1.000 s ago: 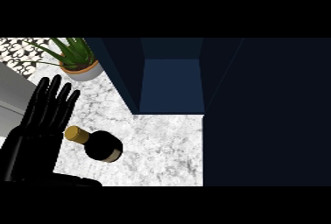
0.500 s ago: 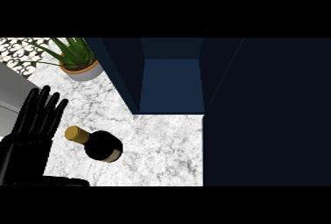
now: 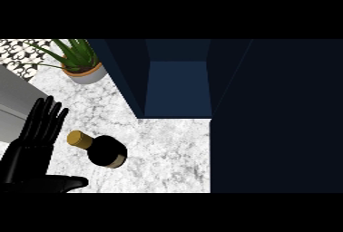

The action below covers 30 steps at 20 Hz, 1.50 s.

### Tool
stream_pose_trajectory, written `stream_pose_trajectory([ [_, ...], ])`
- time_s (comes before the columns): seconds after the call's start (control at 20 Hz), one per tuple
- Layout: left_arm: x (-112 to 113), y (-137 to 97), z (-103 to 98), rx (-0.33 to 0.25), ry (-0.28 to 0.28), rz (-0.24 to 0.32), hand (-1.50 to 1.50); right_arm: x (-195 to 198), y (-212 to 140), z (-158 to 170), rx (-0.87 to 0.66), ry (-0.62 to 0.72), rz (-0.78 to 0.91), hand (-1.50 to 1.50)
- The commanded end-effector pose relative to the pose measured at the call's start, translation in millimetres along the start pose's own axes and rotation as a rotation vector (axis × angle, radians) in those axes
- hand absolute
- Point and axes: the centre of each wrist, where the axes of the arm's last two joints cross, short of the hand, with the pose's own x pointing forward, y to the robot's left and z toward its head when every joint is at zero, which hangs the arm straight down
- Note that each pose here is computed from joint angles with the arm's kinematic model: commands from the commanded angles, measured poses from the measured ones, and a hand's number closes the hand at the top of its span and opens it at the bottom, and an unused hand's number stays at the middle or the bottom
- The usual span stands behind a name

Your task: Pick up the wine, place it into the cabinet and close the cabinet

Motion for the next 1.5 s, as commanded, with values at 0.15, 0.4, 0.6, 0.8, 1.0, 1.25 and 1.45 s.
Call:
stream_pose_trajectory([
  [0.15,-28.0,26.2,9.8,0.029,0.030,0.003,-1.50,6.9,0.5,15.8,0.020,-0.005,0.013,-1.50],
  [0.4,-41.4,29.1,12.9,0.014,0.057,-0.042,-1.50,10.5,10.4,2.9,0.010,-0.009,-0.002,-1.50],
  [0.6,-63.0,23.4,1.0,0.018,0.060,-0.030,-1.50,15.2,19.8,13.3,0.009,-0.002,-0.008,-1.50],
  [0.8,-81.4,44.6,6.5,0.004,0.062,-0.050,-1.50,8.6,12.6,-18.7,0.001,-0.005,0.015,-1.50],
  [1.0,-86.0,46.3,11.7,-0.006,0.094,-0.027,-1.50,13.8,2.9,-1.1,0.003,-0.018,0.007,-1.50],
  [1.25,-97.3,57.6,-1.4,0.004,0.109,-0.006,-1.50,18.5,3.2,2.7,0.013,-0.014,0.011,-1.50],
  [1.45,-137.3,44.0,-2.8,-0.016,0.143,-0.008,-1.50,-5.1,12.5,-8.0,-0.003,-0.035,-0.007,-1.50],
])
